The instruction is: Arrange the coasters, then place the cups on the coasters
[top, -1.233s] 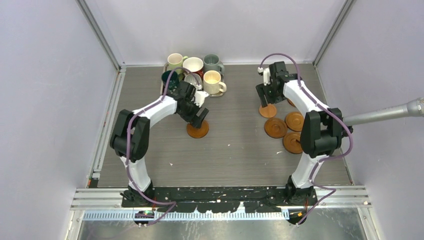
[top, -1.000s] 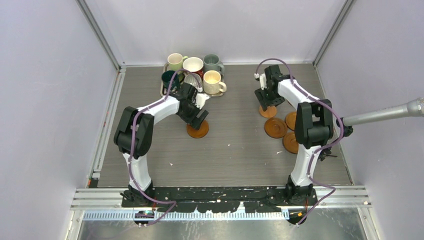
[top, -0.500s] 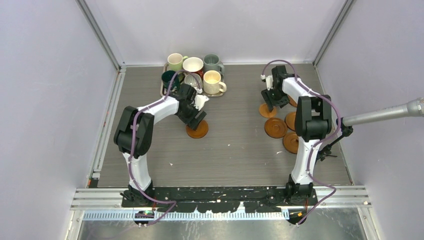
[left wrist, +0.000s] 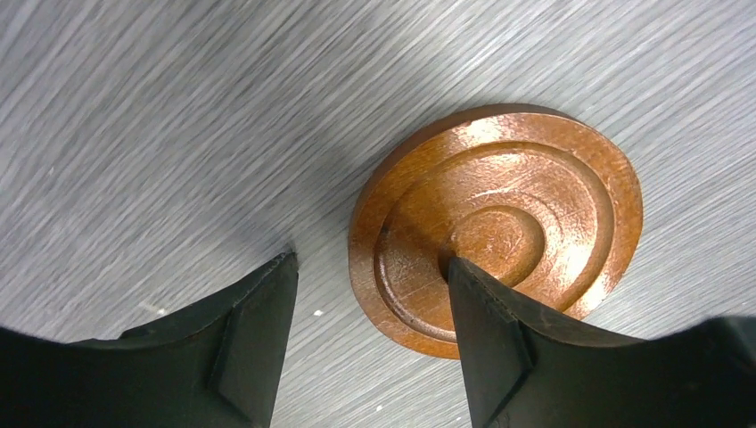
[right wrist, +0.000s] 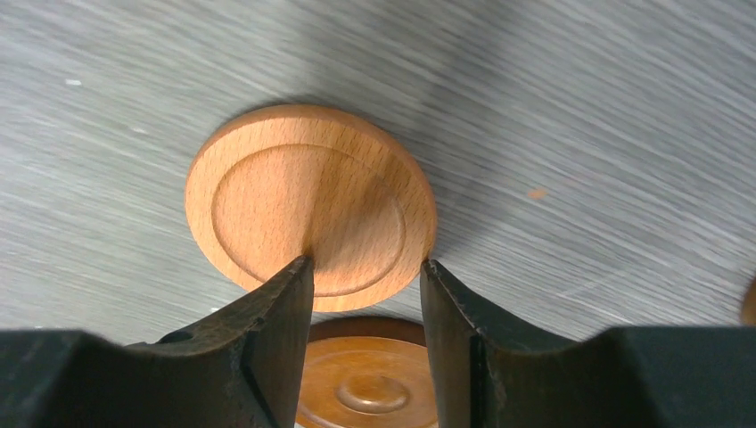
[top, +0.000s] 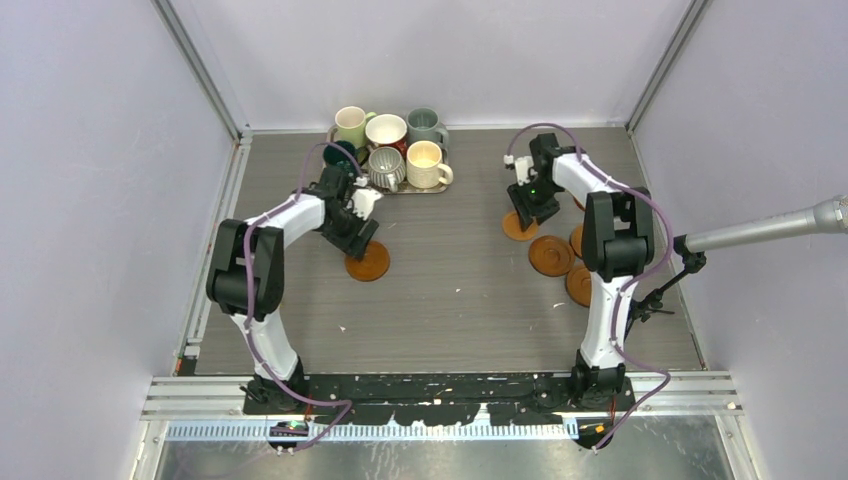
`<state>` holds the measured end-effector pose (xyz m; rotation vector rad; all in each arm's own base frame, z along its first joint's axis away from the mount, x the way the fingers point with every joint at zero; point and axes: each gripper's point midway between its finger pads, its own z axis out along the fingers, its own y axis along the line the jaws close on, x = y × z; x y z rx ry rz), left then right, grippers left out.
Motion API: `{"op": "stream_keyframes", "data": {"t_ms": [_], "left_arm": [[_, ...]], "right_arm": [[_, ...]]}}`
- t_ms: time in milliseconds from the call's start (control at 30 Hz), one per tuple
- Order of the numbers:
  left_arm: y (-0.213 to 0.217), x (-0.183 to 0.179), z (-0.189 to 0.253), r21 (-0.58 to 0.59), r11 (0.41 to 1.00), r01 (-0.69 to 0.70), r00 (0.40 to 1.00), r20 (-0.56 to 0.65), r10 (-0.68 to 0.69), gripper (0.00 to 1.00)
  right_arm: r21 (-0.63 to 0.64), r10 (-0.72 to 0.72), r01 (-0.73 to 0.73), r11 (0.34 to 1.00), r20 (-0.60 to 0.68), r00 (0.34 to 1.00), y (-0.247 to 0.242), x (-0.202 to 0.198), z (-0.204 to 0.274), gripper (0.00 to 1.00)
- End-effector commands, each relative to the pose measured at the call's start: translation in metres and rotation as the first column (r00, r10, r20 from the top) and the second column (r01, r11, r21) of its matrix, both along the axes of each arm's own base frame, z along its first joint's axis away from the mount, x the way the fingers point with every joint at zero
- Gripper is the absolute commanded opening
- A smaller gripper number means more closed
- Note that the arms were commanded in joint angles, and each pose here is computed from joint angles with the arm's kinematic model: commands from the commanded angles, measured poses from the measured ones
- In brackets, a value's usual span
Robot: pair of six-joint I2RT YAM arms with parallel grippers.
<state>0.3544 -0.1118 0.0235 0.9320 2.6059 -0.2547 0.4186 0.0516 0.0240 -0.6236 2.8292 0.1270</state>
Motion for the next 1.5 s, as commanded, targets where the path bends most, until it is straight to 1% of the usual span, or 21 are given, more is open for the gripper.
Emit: {"op": "stream_keyframes", "data": {"t_ms": [0, 333, 367, 500, 600, 767, 933, 1100, 1200, 1300, 1400, 1467], "left_arm": [[0.023, -0.006, 0.011, -0.023, 0.999, -0.022, 1.000, 0.006, 0.023, 0.64], [0.082, -0.017, 0.004, -0.019, 0.994, -0.108, 0.994, -0.021, 0.108, 0.57], [0.094, -0.016, 0.004, -0.019, 0.991, -0.133, 0.991, -0.020, 0.133, 0.56], [0.116, -0.014, 0.006, -0.030, 0.984, -0.174, 0.985, -0.016, 0.174, 0.56], [0.128, -0.010, 0.008, -0.042, 0.979, -0.197, 0.980, -0.014, 0.197, 0.56], [0.145, -0.007, 0.010, -0.073, 0.973, -0.221, 0.975, -0.021, 0.220, 0.55], [0.156, -0.015, 0.012, -0.102, 0.972, -0.212, 0.977, -0.034, 0.210, 0.53], [0.159, -0.031, 0.013, -0.118, 0.979, -0.168, 0.986, -0.035, 0.165, 0.52], [0.157, -0.037, 0.014, -0.125, 0.982, -0.142, 0.990, -0.029, 0.139, 0.52], [0.153, -0.030, 0.024, -0.182, 0.970, -0.160, 0.987, -0.002, 0.163, 0.57], [0.145, -0.013, 0.037, -0.254, 0.950, -0.184, 0.981, 0.019, 0.196, 0.65], [0.141, -0.001, 0.040, -0.276, 0.943, -0.186, 0.979, 0.025, 0.201, 0.67]], "right_arm": [[0.037, 0.095, -0.093, 0.995, -0.071, 0.993, 0.049, -0.025, -0.016, 0.52], [0.034, 0.249, -0.248, 0.968, -0.050, 0.967, 0.148, -0.045, -0.017, 0.50], [0.036, 0.272, -0.271, 0.962, -0.048, 0.961, 0.162, -0.049, -0.017, 0.50], [0.045, 0.334, -0.332, 0.942, -0.045, 0.942, 0.209, -0.059, -0.021, 0.49], [0.055, 0.366, -0.364, 0.930, -0.052, 0.929, 0.242, -0.066, -0.028, 0.48], [0.098, 0.412, -0.408, 0.908, -0.021, 0.911, 0.297, -0.072, -0.029, 0.48], [0.152, 0.426, -0.422, 0.894, 0.004, 0.905, 0.345, -0.079, -0.029, 0.47], [0.188, 0.446, -0.442, 0.877, 0.024, 0.895, 0.378, -0.090, -0.032, 0.47], [0.198, 0.454, -0.451, 0.871, 0.033, 0.891, 0.390, -0.096, -0.036, 0.47], [0.202, 0.449, -0.446, 0.872, 0.031, 0.893, 0.394, -0.097, -0.040, 0.46], [0.214, 0.428, -0.422, 0.881, 0.017, 0.903, 0.394, -0.098, -0.044, 0.46], [0.231, 0.418, -0.409, 0.883, 0.010, 0.908, 0.396, -0.101, -0.046, 0.45]]}}
